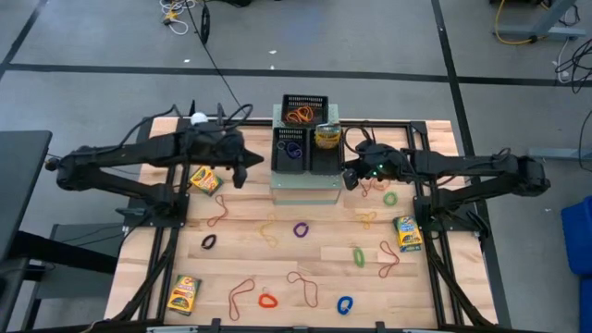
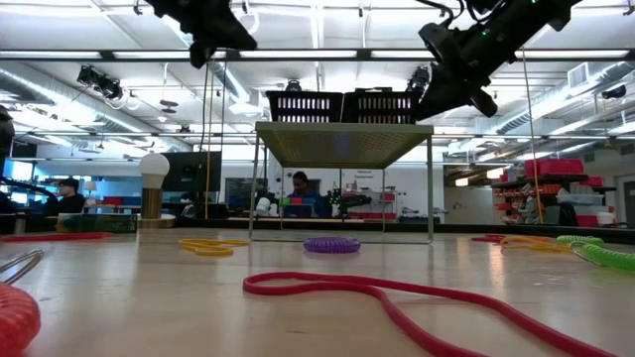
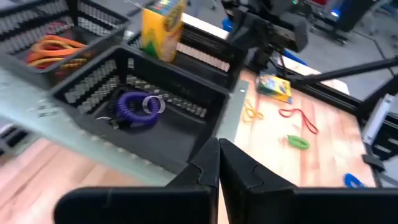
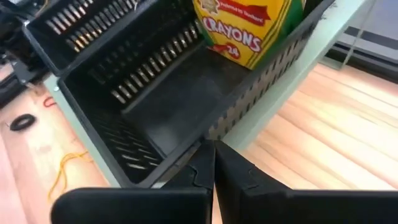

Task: Pick & Place Office Desk Supplies
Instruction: Adjust the bottom right black bin, then put the green spiral keychain into the bottom left black bin

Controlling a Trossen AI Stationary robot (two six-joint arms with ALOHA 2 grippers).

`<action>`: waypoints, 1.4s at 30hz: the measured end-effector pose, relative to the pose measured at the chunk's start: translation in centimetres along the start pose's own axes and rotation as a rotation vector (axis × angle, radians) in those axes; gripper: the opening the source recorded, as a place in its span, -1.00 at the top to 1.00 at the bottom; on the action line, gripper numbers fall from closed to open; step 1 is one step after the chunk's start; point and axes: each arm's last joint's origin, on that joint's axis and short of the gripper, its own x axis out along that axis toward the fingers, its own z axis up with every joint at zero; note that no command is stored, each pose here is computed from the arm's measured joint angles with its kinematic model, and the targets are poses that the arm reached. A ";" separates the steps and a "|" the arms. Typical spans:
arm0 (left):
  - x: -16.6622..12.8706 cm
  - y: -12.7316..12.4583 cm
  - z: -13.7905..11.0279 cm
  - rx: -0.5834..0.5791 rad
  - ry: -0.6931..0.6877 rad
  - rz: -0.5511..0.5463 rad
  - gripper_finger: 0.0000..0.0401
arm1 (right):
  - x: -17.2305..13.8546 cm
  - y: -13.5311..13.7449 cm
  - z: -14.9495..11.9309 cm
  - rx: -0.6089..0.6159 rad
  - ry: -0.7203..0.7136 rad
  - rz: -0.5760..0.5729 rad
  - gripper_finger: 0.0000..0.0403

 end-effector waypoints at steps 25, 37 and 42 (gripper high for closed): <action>2.7 -1.4 -10.1 -0.060 -0.117 -0.123 0.97 | -5.2 2.1 -6.4 -0.109 0.216 0.187 0.98; 3.0 -1.0 -12.4 -0.039 -0.128 -0.020 0.97 | -6.3 5.8 -13.4 -0.198 0.442 0.193 0.88; 3.0 -0.9 -12.3 -0.039 -0.131 -0.007 0.97 | -5.5 7.1 -16.8 -0.233 0.543 0.147 0.63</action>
